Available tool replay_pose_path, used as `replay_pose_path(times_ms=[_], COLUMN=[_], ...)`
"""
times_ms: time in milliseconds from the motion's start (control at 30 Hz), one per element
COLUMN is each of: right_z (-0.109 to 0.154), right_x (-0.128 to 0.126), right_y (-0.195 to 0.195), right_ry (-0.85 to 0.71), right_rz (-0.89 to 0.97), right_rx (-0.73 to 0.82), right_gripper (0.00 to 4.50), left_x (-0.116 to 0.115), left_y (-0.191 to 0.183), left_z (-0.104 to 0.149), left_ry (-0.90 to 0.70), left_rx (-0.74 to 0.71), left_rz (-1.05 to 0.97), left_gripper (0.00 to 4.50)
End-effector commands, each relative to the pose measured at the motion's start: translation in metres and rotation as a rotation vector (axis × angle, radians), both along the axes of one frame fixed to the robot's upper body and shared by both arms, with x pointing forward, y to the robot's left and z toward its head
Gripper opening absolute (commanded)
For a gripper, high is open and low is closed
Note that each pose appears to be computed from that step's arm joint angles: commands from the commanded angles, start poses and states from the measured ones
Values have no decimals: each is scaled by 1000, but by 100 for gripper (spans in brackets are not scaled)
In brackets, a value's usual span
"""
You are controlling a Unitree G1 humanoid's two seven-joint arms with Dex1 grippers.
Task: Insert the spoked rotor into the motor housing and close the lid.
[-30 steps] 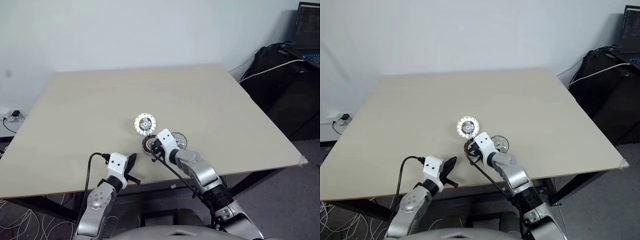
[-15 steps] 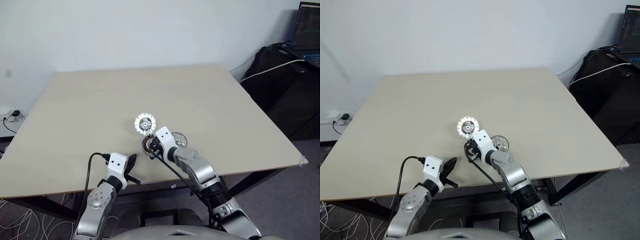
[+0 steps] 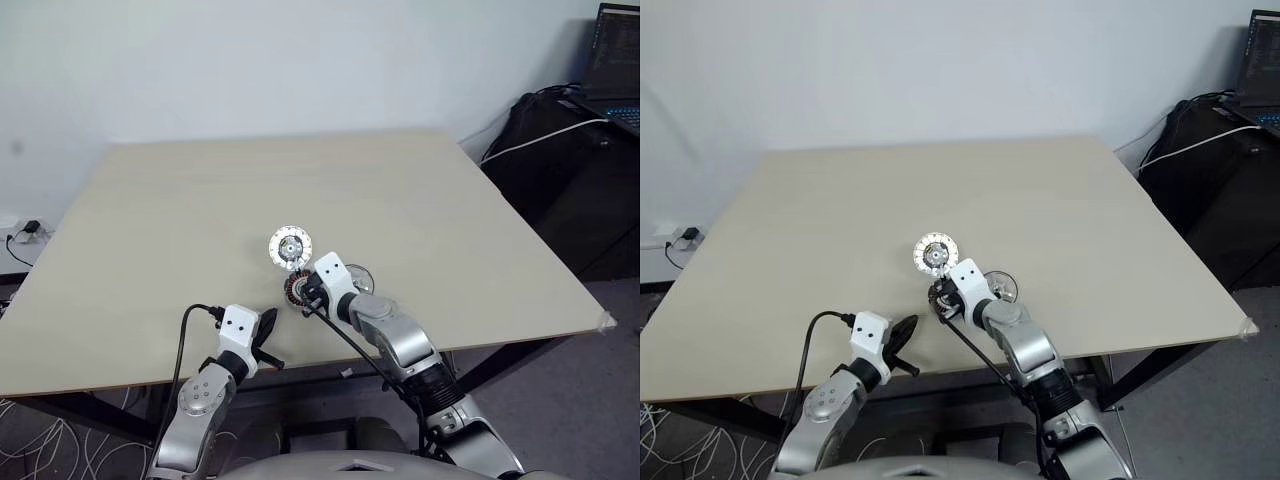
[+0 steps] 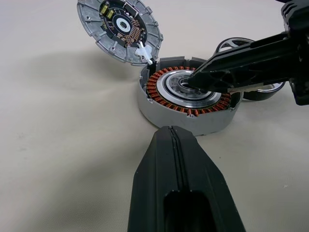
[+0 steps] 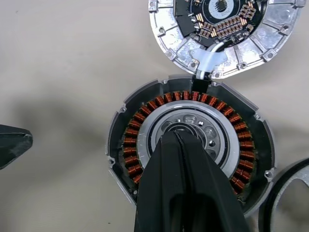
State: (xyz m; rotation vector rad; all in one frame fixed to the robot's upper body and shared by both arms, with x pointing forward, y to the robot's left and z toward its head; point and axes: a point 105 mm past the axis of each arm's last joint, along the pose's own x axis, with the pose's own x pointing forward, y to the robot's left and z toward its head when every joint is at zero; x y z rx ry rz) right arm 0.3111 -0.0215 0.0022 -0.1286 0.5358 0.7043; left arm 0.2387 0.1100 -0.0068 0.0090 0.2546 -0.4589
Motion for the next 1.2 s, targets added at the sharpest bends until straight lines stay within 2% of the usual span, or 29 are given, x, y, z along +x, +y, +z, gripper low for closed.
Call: replay_pose_path(times_ms=[33, 333, 633, 1200], right_z=[12, 17, 39, 18], right_x=[12, 16, 12, 21], right_y=[-5, -7, 3, 1], right_ry=[-55, -81, -129, -94], right_rz=[-34, -51, -28, -48], right_rx=[4, 17, 126, 46], right_gripper=[2, 2, 2, 2], left_x=[5, 5, 6, 4], left_y=[-3, -3, -3, -2], left_z=[11, 11, 12, 12], left_ry=[-43, -46, -48, -44], left_rx=[-6, -8, -8, -15], left_rz=[-13, -12, -10, 0], left_gripper=[0, 0, 0, 0])
